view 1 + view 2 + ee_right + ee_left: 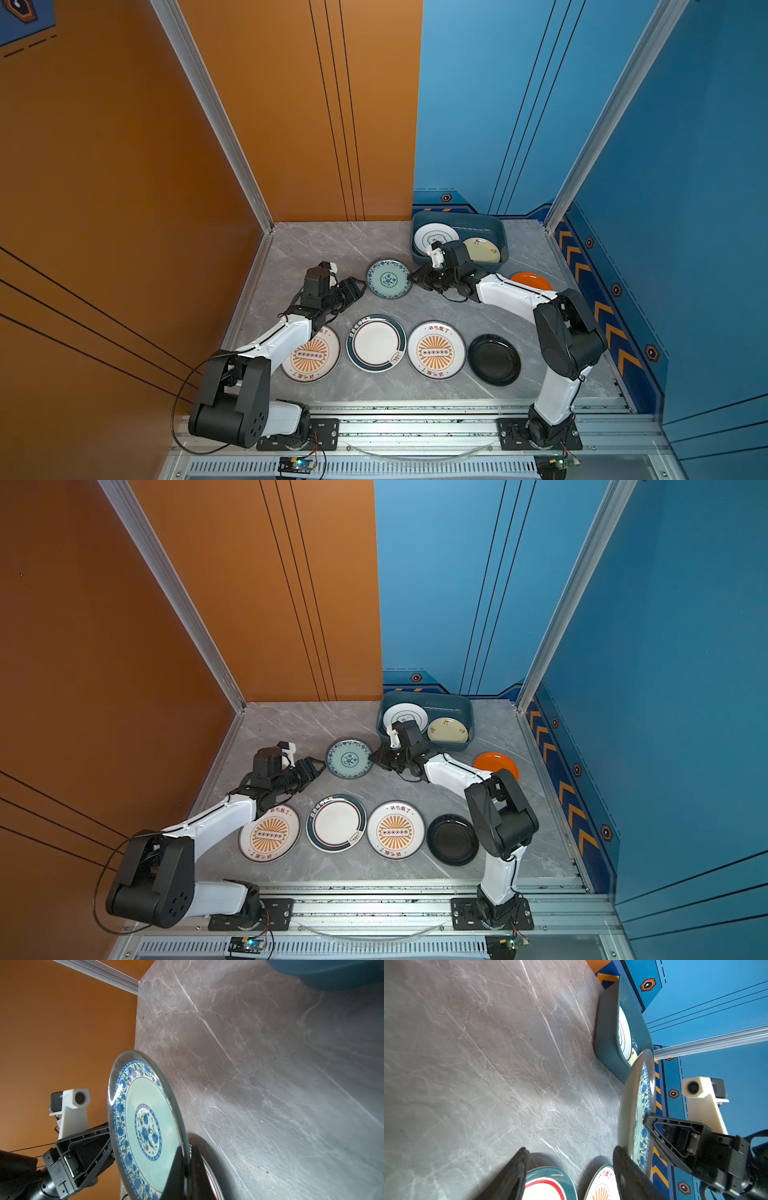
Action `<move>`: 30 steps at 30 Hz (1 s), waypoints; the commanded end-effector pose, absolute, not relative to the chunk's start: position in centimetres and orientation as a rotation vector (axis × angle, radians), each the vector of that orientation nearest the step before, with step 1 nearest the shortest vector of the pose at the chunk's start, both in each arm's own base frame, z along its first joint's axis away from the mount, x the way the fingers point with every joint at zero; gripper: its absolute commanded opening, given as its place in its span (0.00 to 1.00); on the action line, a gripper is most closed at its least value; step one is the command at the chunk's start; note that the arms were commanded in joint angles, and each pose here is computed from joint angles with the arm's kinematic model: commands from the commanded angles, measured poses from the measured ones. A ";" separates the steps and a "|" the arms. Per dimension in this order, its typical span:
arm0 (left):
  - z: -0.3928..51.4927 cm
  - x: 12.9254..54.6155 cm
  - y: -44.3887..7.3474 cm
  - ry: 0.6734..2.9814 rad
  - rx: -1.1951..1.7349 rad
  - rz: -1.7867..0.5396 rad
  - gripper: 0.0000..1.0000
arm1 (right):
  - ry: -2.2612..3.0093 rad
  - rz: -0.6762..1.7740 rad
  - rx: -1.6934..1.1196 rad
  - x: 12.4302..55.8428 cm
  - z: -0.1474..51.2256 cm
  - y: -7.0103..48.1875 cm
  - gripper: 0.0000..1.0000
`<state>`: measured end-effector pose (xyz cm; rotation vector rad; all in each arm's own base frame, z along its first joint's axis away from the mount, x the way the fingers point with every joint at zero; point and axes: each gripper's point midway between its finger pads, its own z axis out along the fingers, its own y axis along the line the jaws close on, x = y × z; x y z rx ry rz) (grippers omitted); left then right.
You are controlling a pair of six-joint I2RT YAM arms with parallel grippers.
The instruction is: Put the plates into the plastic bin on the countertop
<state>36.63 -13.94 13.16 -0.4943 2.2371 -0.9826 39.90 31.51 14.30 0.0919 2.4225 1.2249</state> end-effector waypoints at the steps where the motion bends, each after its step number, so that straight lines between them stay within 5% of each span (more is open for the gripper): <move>1: 15.7 37.6 -15.6 2.188 -0.431 -1.027 0.66 | 2.390 1.237 0.053 39.1 15.4 31.7 0.00; 26: 16.9 38.2 -19.1 2.193 -0.354 -1.061 0.66 | 2.360 1.192 0.122 38.6 15.4 28.8 0.00; 30: 16.7 38.5 -19.8 2.190 -0.342 -1.090 0.55 | 2.357 1.243 0.089 38.2 15.6 29.8 0.00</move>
